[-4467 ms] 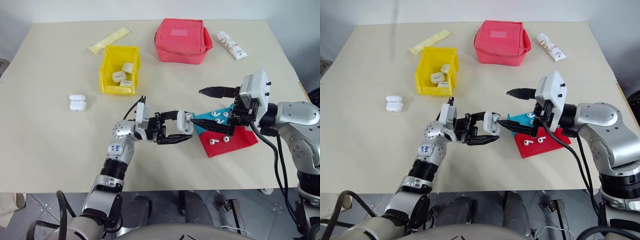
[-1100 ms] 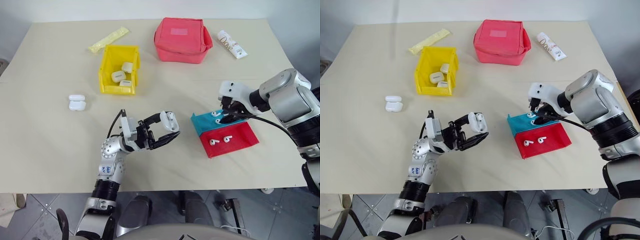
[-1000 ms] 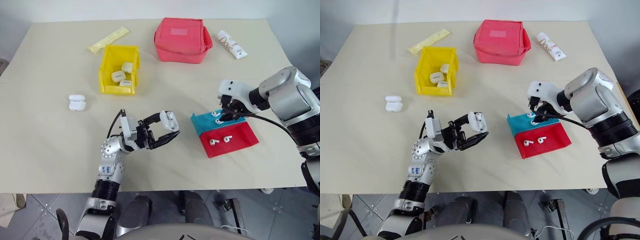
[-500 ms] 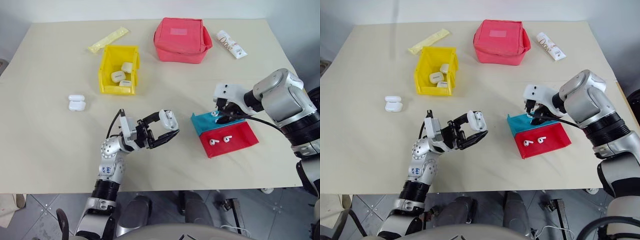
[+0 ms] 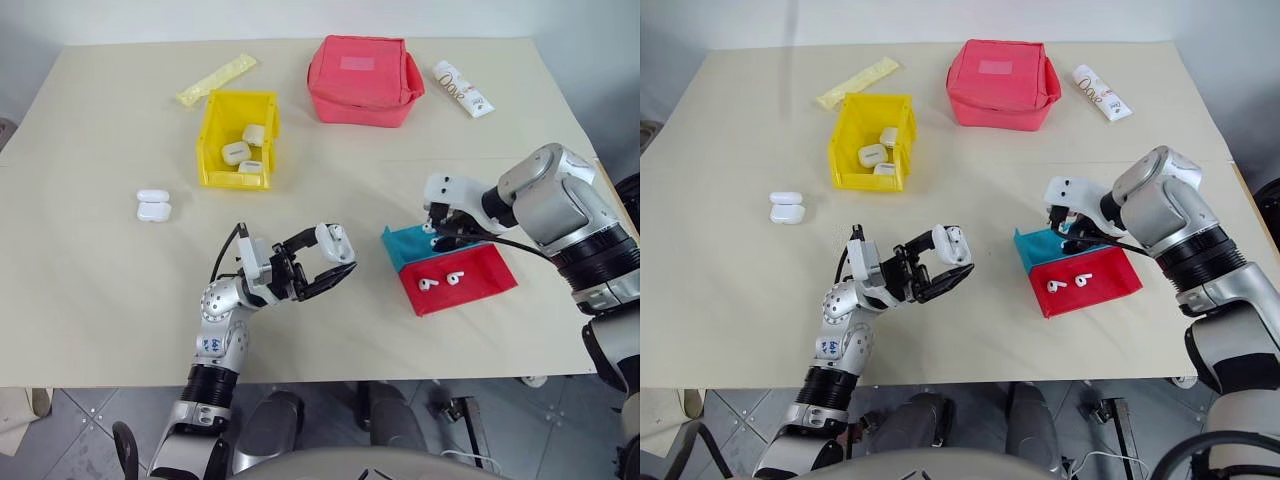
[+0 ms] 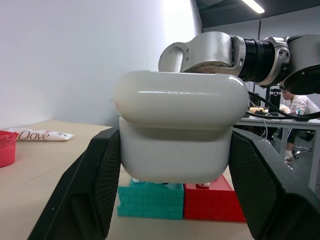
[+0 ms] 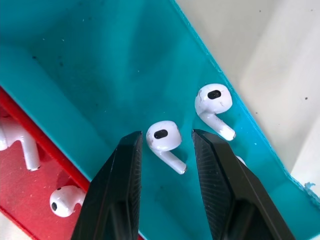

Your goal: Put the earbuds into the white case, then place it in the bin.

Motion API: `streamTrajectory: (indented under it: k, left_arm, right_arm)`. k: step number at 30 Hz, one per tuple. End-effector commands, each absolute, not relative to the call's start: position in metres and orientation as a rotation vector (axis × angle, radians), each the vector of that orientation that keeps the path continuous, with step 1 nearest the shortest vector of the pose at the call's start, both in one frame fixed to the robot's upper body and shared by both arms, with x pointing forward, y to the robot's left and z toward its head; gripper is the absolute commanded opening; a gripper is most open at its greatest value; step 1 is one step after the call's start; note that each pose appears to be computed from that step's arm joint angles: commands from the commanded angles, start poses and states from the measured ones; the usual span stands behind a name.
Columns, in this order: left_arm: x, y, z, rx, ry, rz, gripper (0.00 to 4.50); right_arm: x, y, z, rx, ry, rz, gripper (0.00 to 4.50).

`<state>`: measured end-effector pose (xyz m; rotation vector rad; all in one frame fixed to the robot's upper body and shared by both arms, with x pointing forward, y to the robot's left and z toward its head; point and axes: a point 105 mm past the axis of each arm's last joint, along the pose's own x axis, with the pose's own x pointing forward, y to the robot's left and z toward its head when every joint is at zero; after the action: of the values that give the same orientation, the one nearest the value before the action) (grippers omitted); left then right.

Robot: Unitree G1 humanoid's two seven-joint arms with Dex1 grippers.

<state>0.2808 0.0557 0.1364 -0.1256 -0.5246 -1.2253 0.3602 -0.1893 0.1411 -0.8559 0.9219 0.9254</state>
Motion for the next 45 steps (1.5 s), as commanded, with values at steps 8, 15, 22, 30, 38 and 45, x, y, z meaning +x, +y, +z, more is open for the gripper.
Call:
streamTrajectory:
  k: [8, 15, 22, 30, 38, 45]
  left_arm:
    - [0.275, 0.055, 0.145, -0.099, -0.563, -1.233, 2.80]
    - [0.277, 0.056, 0.144, -0.092, -0.551, -1.247, 2.80]
    - [0.277, 0.052, 0.140, -0.090, -0.516, -1.347, 2.80]
    - [0.289, 0.036, 0.150, -0.035, -0.448, -1.488, 2.80]
    - [0.301, 0.027, 0.167, -0.016, -0.431, -1.547, 2.80]
    - [0.303, 0.024, 0.172, -0.016, -0.408, -1.592, 2.80]
  right_arm:
    - [0.362, -0.193, 0.143, -0.884, 0.926, 0.921, 0.74]
    - [0.364, -0.188, 0.149, -0.871, 0.880, 0.932, 0.50]
    - [0.354, -0.178, 0.189, -0.788, 0.663, 0.971, 0.50]
    - [0.294, -0.159, 0.225, -0.408, 0.247, 1.099, 0.50]
    - [0.259, -0.123, 0.228, -0.116, 0.032, 1.159, 0.50]
    - [0.251, -0.103, 0.233, 0.031, -0.027, 1.179, 0.50]
